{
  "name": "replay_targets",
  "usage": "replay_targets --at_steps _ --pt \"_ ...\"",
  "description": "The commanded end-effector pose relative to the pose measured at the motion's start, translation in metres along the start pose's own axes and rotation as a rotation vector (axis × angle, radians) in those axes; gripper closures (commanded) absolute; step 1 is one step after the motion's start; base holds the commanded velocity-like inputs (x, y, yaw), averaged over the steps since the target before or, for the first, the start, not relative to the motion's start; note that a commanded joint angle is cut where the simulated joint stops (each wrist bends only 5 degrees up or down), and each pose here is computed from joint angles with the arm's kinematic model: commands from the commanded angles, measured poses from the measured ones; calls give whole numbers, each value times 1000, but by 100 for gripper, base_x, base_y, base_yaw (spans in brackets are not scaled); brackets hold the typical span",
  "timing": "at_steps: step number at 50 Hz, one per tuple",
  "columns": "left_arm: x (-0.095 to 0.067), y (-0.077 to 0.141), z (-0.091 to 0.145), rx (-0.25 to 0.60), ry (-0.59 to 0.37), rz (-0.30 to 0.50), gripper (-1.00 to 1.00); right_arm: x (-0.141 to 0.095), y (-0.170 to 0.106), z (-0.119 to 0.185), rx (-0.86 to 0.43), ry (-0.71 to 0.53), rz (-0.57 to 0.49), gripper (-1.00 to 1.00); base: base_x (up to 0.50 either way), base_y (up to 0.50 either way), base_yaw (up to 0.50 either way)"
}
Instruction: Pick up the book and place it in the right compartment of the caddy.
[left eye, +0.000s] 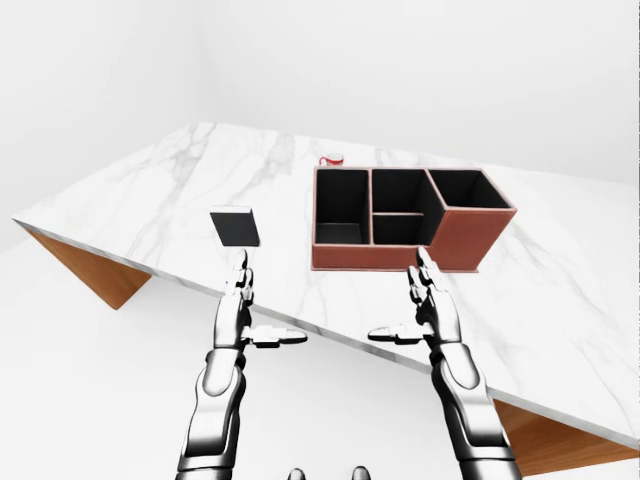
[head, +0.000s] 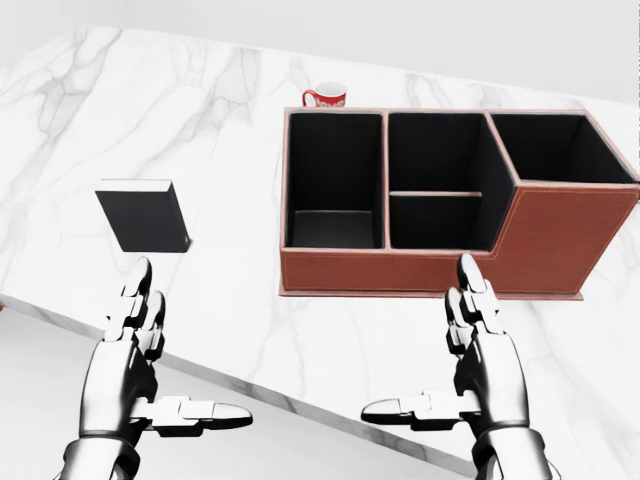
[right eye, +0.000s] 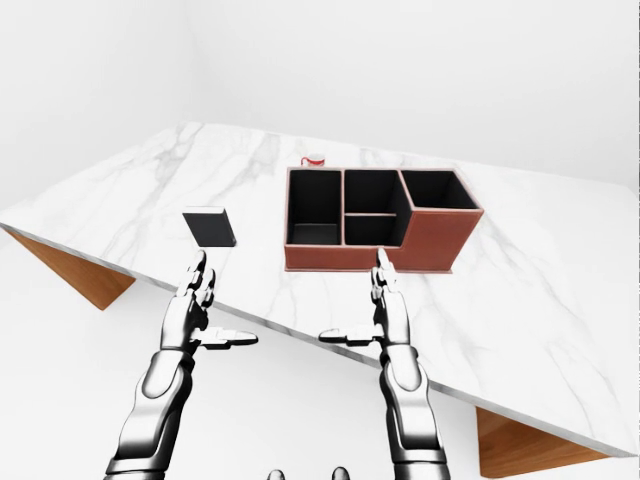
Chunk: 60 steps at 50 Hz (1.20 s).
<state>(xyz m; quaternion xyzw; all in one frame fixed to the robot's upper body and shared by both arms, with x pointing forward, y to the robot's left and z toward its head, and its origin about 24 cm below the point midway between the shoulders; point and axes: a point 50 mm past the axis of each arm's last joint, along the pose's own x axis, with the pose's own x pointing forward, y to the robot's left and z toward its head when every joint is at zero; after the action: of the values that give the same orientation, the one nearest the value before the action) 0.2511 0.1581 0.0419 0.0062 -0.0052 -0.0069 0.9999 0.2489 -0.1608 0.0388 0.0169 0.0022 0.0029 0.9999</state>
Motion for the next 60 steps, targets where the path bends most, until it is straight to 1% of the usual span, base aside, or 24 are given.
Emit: replay_targets --at_steps 1,12,13,14,15,16,20,30,33,34,36,37,46,48,51,60 --pt "0 0 0 1 0 1 -100 0 1 7 3 -6 -1 -100 4 -9 0" --pt "0 0 0 1 0 1 -100 0 1 8 -10 -20 4 -100 0 0 0" --pt "0 0 0 1 0 2 -100 0 1 1 -12 -18 4 -100 0 0 0" --pt "0 0 0 1 0 1 -100 0 2 6 -12 -19 4 -100 0 0 0" --pt "0 0 0 1 0 1 -100 -1 1 -1 -14 -21 4 -100 0 0 0" --pt "0 0 0 2 0 1 -100 0 1 7 -17 -25 3 -100 0 0 0" --pt "0 0 0 1 0 1 -100 -1 2 9 -20 -28 5 -100 12 5 0" --pt "0 0 0 1 1 2 -100 -1 2 9 -21 -25 7 -100 22 9 0" --pt "0 0 0 2 0 2 -100 -1 2 3 -20 -25 7 -100 27 11 0" --pt "0 0 0 1 0 2 -100 -1 2 8 -20 -24 7 -100 27 11 0" --pt "0 0 0 1 0 1 -100 -1 2 8 -19 -24 7 -100 27 11 0" --pt "0 0 0 1 0 2 -100 -1 2 4 -19 -24 7 -100 27 11 0" --pt "0 0 0 1 0 1 -100 -1 2 8 -17 -21 6 -100 27 11 0" --pt "0 0 0 1 0 1 -100 -1 1 2 -17 -21 7 -100 27 11 0" --pt "0 0 0 1 0 1 -100 0 1 7 -17 -21 7 -100 27 11 0" --pt "0 0 0 1 0 1 -100 0 1 7 -16 -20 7 -100 27 11 0"
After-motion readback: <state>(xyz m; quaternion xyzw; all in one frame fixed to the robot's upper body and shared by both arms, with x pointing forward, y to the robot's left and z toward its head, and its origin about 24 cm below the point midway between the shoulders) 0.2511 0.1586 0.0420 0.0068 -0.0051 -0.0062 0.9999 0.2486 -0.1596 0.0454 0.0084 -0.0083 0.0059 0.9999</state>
